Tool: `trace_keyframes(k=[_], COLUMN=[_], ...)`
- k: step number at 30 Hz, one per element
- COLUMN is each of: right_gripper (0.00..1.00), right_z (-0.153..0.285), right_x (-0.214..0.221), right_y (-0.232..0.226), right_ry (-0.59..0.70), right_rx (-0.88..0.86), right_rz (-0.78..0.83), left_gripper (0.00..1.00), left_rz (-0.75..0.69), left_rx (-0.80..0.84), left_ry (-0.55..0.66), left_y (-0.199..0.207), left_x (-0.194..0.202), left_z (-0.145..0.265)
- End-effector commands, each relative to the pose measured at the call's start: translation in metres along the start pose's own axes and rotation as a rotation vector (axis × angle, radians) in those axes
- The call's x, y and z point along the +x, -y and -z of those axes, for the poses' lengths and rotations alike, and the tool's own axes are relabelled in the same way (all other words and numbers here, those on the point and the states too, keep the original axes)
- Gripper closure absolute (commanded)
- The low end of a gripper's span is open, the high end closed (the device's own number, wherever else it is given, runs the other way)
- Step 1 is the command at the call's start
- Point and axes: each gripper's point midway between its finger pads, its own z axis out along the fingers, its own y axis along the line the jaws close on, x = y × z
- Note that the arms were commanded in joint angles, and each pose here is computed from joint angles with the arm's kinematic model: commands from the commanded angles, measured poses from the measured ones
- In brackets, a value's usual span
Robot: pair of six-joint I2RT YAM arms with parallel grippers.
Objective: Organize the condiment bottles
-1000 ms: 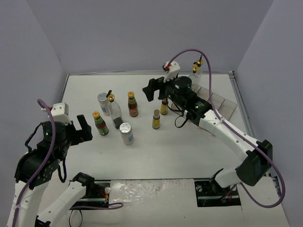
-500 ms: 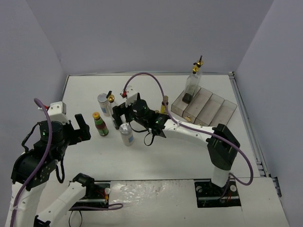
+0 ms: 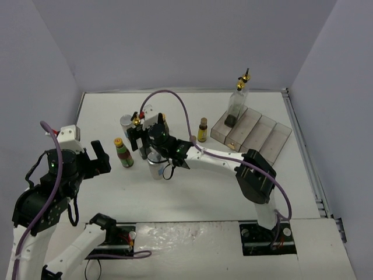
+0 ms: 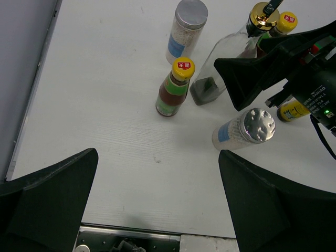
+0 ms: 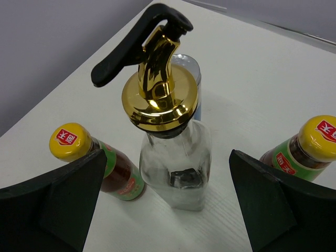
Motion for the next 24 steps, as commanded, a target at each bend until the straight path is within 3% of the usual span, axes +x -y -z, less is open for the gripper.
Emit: trace_keyframes(k=[1, 9, 15, 22, 24], right_gripper=[0.00, 0.02, 0.13, 0.41, 0.54], right_z=[-0.009, -0.024, -0.030, -0.034, -0.033], right_x=[-0.045, -0.025, -0.015, -0.012, -0.015], right_y=[-0.012, -0.007, -0.003, 0.000, -0.001], right_ry=[0.129, 0.096, 0.084, 0.086, 0.093], right_rx=[0.009, 0.071, 0.099, 0.112, 0.111], right_rz=[-0.051, -0.050, -0.054, -0.053, -0.052], left_gripper=[0.03, 0.03, 0.03, 0.03, 0.03], left_rz=[0.021, 0.013, 0.009, 0.005, 0.002], left_rx=[0.006, 0.003, 0.004, 0.002, 0.003], left_ry=[0.041, 0.045, 0.044, 0.044, 0.044], left_y=[0.004, 0.003, 0.003, 0.002, 0.002], left_x=[-0.015, -0.016, -0.016, -0.016, -0.015], left_z=[0.002, 0.002, 0.002, 0.002, 0.002])
